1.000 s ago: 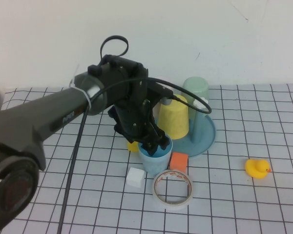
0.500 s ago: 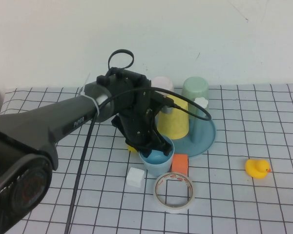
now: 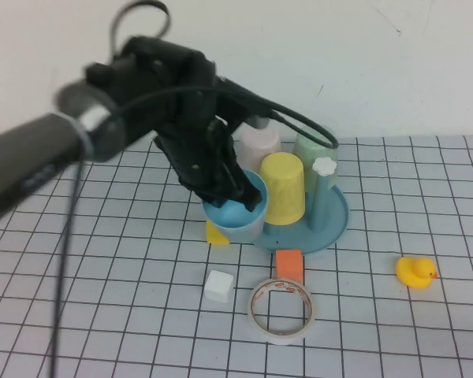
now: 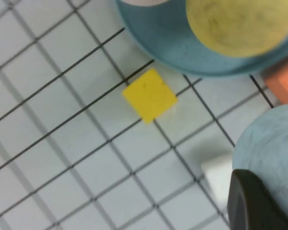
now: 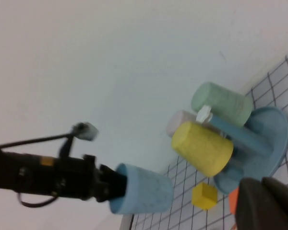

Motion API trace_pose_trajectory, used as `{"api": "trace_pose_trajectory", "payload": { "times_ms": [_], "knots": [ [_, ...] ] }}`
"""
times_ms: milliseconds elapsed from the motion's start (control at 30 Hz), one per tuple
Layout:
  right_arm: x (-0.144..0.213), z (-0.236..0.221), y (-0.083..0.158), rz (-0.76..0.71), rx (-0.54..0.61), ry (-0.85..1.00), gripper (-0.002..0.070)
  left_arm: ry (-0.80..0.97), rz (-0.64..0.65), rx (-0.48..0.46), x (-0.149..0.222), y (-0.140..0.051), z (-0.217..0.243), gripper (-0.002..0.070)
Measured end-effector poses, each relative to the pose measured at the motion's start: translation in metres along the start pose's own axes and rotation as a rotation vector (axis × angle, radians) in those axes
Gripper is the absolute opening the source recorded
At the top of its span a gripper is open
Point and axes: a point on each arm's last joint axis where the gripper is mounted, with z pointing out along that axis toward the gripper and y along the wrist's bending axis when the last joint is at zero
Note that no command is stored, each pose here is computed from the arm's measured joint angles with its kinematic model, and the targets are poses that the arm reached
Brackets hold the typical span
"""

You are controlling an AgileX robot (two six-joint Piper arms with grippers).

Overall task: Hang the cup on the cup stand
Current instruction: Pick up the cup from the table, then adjust the cup with two arms

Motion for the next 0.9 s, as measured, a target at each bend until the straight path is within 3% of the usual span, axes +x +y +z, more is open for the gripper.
{"api": "trace_pose_trajectory", "payload": {
  "times_ms": [200, 467, 700, 800, 900],
  "knots": [
    [0.008, 0.000, 0.003, -0.006, -0.029, 0.083, -0.0001, -0.106, 0.010, -0.015, 0.037, -0.005, -0.062, 0.0007],
    [0.005, -0.001, 0.012, 0.094, -0.124, 0.064, -0.0001, -0.335, -0.013, -0.004, 0.122, -0.020, -0.112, 0.0007],
    [0.008, -0.001, 0.019, 0.135, -0.196, 0.112, -0.0001, -0.812, -0.059, -0.055, 0.188, -0.027, -0.140, 0.0006],
    [0.008, 0.003, 0.020, 0.131, -0.177, 0.149, -0.0001, -1.037, -0.083, -0.091, 0.204, -0.027, -0.148, 0.0007],
    [-0.002, 0.006, 0.037, 0.076, -0.199, 0.163, -0.0001, -1.165, -0.079, -0.124, 0.212, -0.027, -0.149, 0.0006]
  ]
}}
